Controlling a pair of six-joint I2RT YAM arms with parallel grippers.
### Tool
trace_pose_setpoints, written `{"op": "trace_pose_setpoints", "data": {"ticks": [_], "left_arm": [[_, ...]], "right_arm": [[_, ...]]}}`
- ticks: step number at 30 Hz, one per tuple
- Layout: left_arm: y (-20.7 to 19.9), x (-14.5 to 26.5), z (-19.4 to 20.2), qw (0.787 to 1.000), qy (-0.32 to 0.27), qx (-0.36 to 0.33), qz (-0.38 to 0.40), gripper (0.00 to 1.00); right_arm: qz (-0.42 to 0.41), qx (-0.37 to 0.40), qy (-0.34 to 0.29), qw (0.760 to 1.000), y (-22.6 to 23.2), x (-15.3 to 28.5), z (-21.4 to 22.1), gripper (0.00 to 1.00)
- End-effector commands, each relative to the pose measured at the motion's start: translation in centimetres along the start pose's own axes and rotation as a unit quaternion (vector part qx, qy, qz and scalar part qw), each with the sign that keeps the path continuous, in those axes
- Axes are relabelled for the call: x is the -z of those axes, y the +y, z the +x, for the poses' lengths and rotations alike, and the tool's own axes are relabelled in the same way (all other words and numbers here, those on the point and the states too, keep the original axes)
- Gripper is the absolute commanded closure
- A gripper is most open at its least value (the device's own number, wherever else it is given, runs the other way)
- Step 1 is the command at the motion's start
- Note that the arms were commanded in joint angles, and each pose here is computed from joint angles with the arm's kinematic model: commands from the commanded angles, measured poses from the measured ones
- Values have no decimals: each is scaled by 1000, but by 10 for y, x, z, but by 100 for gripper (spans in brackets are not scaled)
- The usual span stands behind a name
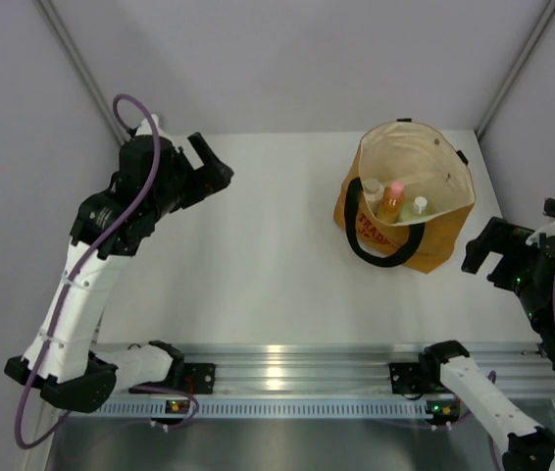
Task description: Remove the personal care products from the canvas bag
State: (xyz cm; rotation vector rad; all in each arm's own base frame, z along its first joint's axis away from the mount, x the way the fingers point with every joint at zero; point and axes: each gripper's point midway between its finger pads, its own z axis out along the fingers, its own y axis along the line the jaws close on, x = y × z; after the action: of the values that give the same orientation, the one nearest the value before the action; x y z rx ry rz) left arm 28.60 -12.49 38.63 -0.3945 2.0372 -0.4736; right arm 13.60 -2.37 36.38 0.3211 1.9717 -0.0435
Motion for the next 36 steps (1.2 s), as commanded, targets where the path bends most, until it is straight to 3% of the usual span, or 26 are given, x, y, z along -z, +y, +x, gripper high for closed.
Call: {"op": "trace_pose_setpoints", "data": {"ticks": [1, 5, 13, 20, 24, 27, 28, 30, 31, 36], "left_arm": [[-63, -9, 4, 989, 34, 57, 132, 1], [-108, -22, 19, 976, 68, 42, 201, 1], [-178, -75, 73, 963, 122, -62, 233, 3], [-239, -119, 120, 943, 150, -121, 271, 14], [-250, -145, 134, 944, 146, -136, 262, 31], [-246, -160, 147, 945, 151, -148, 248, 53], [-243, -163, 149, 948, 149, -151, 239, 70], [-238, -167, 156, 948, 153, -156, 231, 75], [-239, -165, 160, 947, 157, -158, 232, 86], [-237, -158, 177, 950, 149, -177, 209, 100]], "right_arm": [[15, -5, 3, 1000, -7, 3, 6, 1], [6, -8, 4, 1000, -5, 5, 6, 1], [-1, -23, 8, 1000, -2, 7, 10, 1], [-13, -20, 15, 1000, 3, 8, 8, 1], [-22, -19, 19, 999, 6, 9, 9, 0], [-34, -20, 23, 999, 10, 9, 10, 0], [-43, -19, 26, 999, 13, 9, 11, 0], [-70, -3, 29, 997, 23, 9, 10, 0], [-95, 0, 35, 995, 32, 10, 11, 1], [-147, -24, 4, 989, 59, 7, -17, 1]]}}
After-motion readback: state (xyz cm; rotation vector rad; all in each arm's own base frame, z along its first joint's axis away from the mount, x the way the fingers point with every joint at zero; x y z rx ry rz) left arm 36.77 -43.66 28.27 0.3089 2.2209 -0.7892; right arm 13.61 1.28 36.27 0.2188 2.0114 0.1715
